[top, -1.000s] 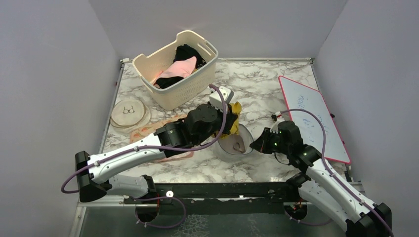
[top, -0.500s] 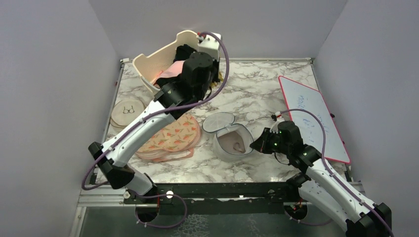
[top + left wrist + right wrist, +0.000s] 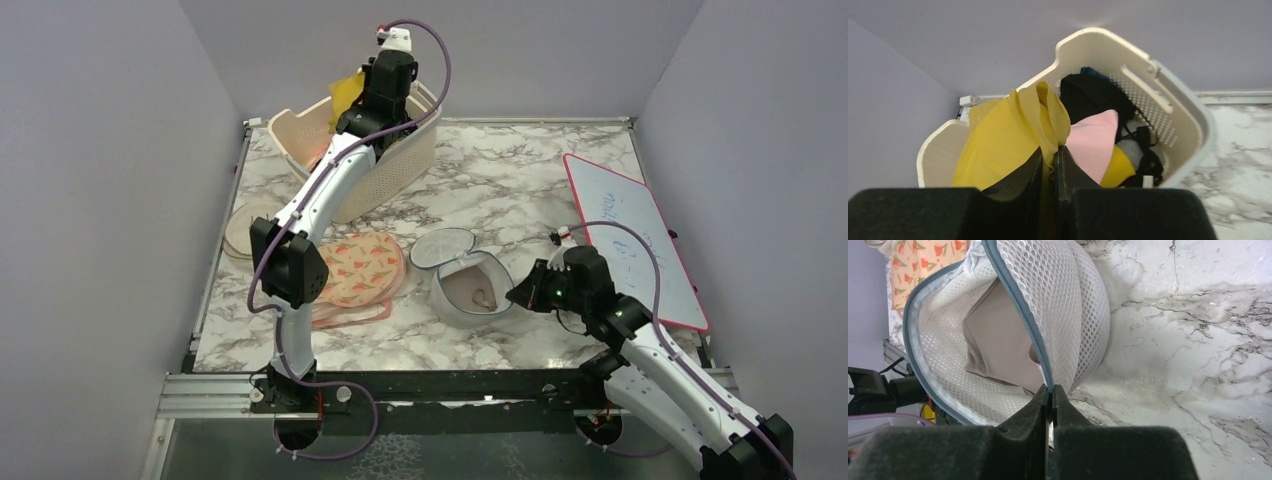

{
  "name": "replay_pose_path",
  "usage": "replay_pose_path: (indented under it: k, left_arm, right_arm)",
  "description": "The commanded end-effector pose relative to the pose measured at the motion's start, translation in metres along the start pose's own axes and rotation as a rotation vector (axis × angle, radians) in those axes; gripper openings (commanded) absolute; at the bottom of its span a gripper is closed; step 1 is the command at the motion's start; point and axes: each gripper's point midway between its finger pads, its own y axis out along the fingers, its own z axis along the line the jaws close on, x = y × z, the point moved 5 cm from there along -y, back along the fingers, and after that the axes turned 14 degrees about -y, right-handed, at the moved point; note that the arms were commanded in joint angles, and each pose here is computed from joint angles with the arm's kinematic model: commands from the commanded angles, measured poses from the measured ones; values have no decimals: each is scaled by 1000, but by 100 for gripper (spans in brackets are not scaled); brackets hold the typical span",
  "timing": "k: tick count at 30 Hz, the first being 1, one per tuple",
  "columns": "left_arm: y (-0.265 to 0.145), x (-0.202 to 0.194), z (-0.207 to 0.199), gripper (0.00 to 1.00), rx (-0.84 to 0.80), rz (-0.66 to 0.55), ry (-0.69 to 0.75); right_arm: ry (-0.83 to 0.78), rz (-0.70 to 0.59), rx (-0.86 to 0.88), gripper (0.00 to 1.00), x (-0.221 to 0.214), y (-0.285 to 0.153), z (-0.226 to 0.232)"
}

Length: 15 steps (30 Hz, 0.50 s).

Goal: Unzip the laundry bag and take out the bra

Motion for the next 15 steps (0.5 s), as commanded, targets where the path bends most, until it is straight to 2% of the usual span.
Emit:
replay_pose_path:
  k: [1,5,7,10,12,15]
  left_arm:
    - [37,-19,17,0,56,40,82]
    - [66,-56,36,0,116,119,122]
    - [78,-70,42,7,106,156,145]
    - [80,-80,48,44,145,194,194]
    - [71,-78,51,64,146,214,170]
    - [40,-67,48,78,26,244,63]
  right_arm:
    - [-22,-20,39,1,6,-7,8]
    - [-22,-15,70,1,2,-7,10]
    - [-24,-14,81,1,1,-6,10]
    - [-29,-3,98,1,2,-4,12]
    - [-38,10,112,1,2,-3,15]
    - [-51,22,152,1,3,-2,19]
